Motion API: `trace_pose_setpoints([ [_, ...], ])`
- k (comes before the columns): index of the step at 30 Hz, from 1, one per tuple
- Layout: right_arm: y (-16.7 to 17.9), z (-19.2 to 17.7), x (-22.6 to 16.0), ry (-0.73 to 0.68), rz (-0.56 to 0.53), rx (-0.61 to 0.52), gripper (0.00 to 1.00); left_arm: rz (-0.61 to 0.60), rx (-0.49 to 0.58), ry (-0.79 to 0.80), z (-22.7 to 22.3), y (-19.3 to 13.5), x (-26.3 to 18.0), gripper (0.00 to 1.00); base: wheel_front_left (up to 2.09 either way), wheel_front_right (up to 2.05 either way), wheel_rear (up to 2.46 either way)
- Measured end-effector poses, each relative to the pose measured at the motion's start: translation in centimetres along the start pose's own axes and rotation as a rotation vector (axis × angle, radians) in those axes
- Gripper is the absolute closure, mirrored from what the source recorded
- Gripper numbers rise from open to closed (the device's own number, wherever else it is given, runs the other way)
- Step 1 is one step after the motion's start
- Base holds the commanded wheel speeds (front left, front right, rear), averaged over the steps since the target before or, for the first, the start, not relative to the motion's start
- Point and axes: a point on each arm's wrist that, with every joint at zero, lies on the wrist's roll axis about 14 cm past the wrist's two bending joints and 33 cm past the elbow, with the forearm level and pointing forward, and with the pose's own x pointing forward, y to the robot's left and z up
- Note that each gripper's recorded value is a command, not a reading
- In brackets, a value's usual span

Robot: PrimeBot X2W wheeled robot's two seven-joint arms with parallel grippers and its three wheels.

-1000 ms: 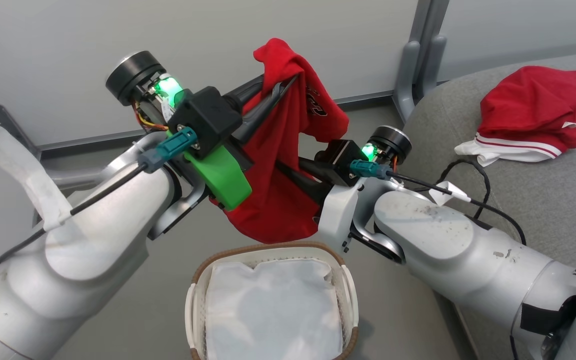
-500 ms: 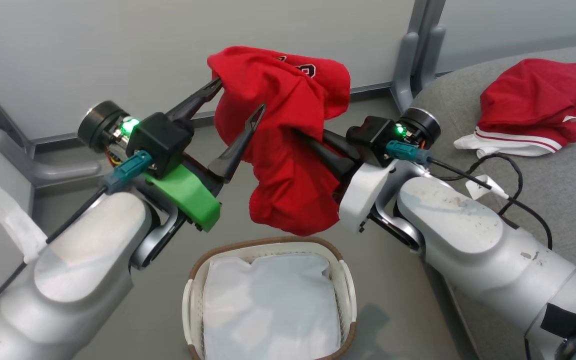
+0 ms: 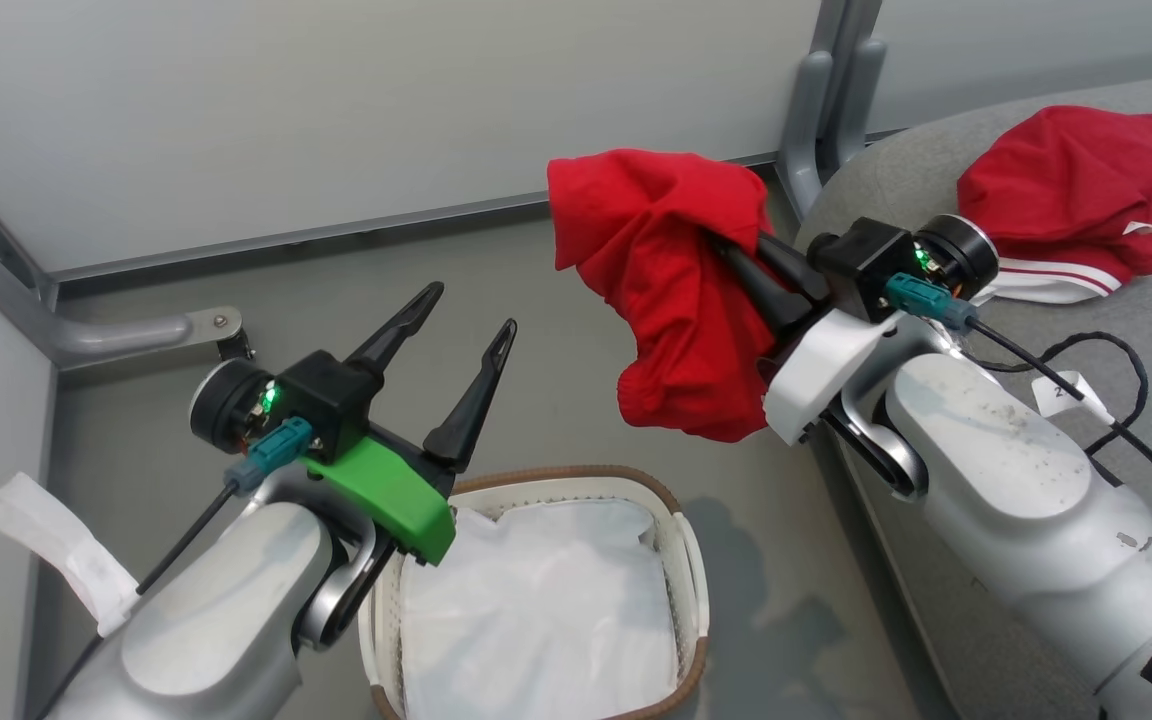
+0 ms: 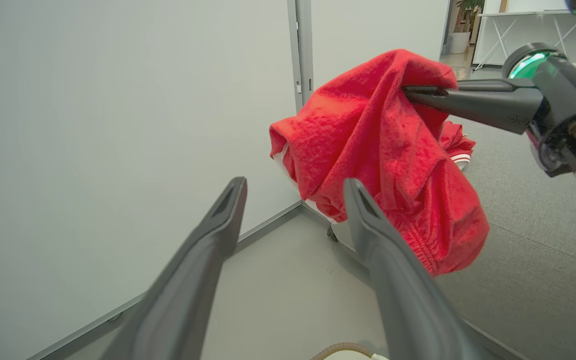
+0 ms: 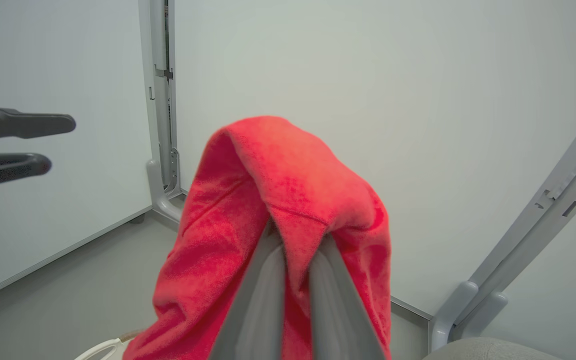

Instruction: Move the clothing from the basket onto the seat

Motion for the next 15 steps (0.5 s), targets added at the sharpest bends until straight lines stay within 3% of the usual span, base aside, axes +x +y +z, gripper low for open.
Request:
trace_pose_setpoints([
  [15, -4.7, -1.7, -4.9, 0.025, -0.184, -0.006, 1.0, -0.041, -0.089, 0.033, -3.2, -3.9, 0.3, 0.0, 0.0, 0.0, 0.0],
])
